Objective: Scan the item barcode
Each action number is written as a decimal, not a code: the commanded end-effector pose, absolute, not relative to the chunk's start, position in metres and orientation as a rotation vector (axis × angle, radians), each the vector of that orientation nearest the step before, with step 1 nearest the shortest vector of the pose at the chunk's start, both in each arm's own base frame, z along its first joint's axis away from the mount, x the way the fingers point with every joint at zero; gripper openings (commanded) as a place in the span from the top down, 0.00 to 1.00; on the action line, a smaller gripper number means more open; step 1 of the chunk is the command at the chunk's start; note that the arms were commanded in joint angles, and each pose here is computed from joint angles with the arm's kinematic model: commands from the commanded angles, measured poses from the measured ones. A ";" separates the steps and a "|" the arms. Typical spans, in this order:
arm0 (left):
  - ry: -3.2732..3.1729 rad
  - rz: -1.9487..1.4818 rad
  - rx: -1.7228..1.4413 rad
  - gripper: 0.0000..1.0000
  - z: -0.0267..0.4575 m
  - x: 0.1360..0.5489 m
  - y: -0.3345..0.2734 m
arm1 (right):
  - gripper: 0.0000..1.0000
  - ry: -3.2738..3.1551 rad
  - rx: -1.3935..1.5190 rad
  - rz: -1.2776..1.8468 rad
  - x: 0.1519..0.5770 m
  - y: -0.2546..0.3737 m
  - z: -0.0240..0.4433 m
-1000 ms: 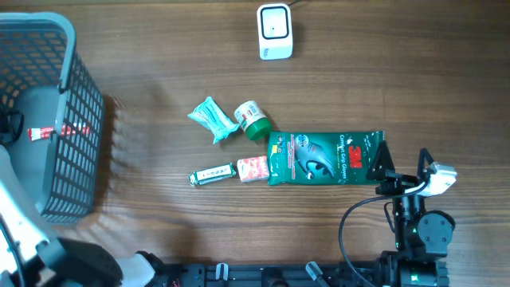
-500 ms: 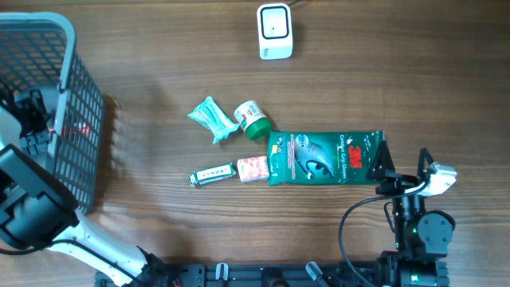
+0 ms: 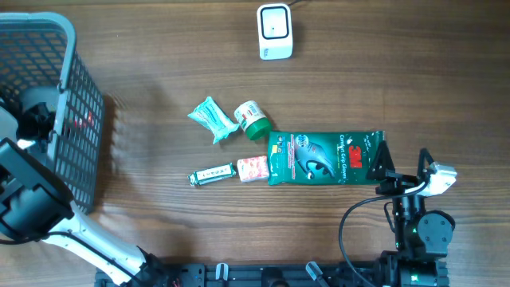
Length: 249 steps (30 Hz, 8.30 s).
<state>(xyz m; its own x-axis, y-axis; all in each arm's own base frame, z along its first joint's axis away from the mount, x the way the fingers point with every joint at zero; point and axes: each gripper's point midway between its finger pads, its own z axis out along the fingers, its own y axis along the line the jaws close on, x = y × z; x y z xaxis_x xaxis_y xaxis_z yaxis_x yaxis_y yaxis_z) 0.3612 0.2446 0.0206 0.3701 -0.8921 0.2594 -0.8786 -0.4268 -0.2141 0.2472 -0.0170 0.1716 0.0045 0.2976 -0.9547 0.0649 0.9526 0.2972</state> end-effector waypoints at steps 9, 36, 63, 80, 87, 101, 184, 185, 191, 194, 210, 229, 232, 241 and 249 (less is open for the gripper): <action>1.780 -0.204 -2.440 0.96 0.069 0.309 0.246 | 0.00 1.554 0.281 0.174 0.247 -0.017 0.174; 2.195 -0.312 -2.003 0.00 0.048 0.352 0.221 | 0.00 1.554 0.281 0.175 0.247 -0.017 0.174; 2.230 -0.045 -2.011 0.96 0.121 0.304 0.234 | 0.00 1.554 0.281 0.174 0.247 -0.017 0.174; 1.867 -0.155 -1.407 0.96 0.323 0.316 0.179 | 0.00 1.554 0.281 0.174 0.247 -0.017 0.174; 1.872 -0.187 -1.088 0.96 0.376 0.319 0.090 | 0.00 1.554 0.281 0.175 0.247 -0.017 0.174; 2.423 -0.314 -0.802 0.96 0.265 0.363 -0.096 | 0.00 1.554 0.281 0.175 0.247 -0.017 0.174; 1.237 0.889 -0.391 0.00 0.592 0.277 0.070 | 0.00 1.554 0.281 0.175 0.247 -0.017 0.174; 1.184 0.924 -0.420 0.00 0.602 0.269 0.082 | 0.00 1.554 0.281 0.175 0.247 -0.017 0.174; 1.159 1.074 -0.458 0.00 0.604 0.261 0.125 | 0.00 1.554 0.281 0.175 0.247 -0.017 0.174; 1.211 1.061 -0.454 0.00 0.594 0.258 0.130 | 0.00 1.554 0.281 0.175 0.247 -0.017 0.174; 1.164 0.523 -0.341 0.00 0.583 0.125 0.086 | 0.00 1.558 0.282 0.175 0.247 -0.017 0.173; 0.867 0.269 -0.398 0.00 0.508 0.055 0.052 | 0.00 1.558 0.282 0.175 0.247 -0.017 0.173; 0.867 0.210 -0.363 0.00 0.501 0.055 0.043 | 0.00 1.558 0.282 0.175 0.247 -0.017 0.173; 0.884 0.101 -0.226 0.00 0.496 0.051 0.016 | 0.00 1.558 0.282 0.175 0.247 -0.017 0.173; 0.600 0.097 -0.156 0.00 0.548 0.005 0.001 | 0.00 1.558 0.282 0.174 0.247 -0.017 0.173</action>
